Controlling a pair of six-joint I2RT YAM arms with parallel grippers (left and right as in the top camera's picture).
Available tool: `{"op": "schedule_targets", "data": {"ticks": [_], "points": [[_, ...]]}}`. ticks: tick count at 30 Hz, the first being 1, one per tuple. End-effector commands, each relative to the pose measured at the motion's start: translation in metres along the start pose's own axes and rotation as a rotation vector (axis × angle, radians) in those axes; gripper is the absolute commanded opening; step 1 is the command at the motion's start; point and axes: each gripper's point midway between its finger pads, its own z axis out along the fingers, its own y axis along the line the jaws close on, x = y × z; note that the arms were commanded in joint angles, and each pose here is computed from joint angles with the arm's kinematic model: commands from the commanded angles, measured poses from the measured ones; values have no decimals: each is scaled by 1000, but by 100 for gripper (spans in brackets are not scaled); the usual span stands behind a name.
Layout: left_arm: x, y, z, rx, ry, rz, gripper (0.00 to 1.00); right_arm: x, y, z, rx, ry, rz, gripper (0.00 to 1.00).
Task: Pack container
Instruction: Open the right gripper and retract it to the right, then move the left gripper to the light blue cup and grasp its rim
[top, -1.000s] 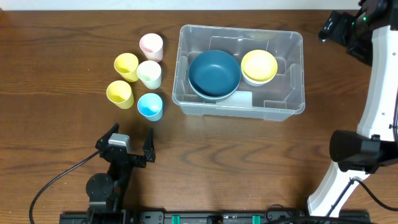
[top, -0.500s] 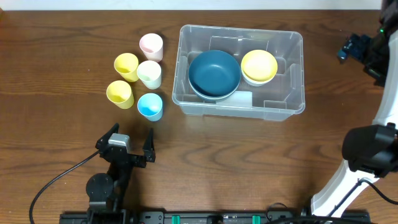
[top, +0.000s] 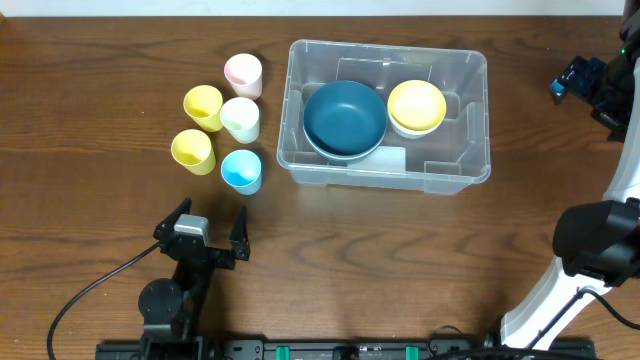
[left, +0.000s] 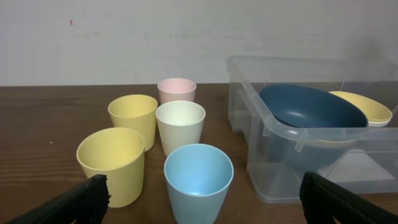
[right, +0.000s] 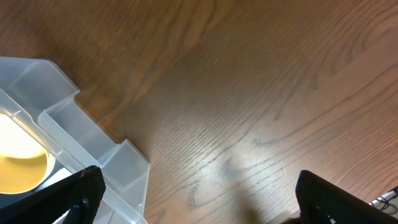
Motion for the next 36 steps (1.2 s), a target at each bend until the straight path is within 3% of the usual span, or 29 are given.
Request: {"op": "schedule_targets", "data": {"ticks": [1, 3, 9, 14, 19, 25, 27, 31, 36], "points": [[9, 4, 1, -16, 17, 2, 98, -1, -3, 3, 18, 2, 15, 99], [11, 2, 1, -8, 22, 0, 98, -1, -3, 3, 18, 2, 15, 99], [-9, -47, -8, 273, -22, 14, 98, -1, -3, 3, 17, 2, 15, 99], [-54, -54, -18, 289, -18, -42, 98, -1, -3, 3, 17, 2, 15, 99], [-111, -49, -17, 216, 139, -61, 98, -1, -3, 3, 18, 2, 16, 99], [-170, -79, -17, 377, 284, -93, 98, -1, -3, 3, 17, 3, 16, 99], [-177, -67, -15, 291, 354, -128, 98, -1, -3, 3, 18, 2, 16, 99], [-162, -17, -20, -61, 652, -221, 98, -1, -3, 3, 17, 3, 16, 99], [-139, -12, -11, -106, 950, -272, 98, -1, -3, 3, 18, 2, 16, 99]]}}
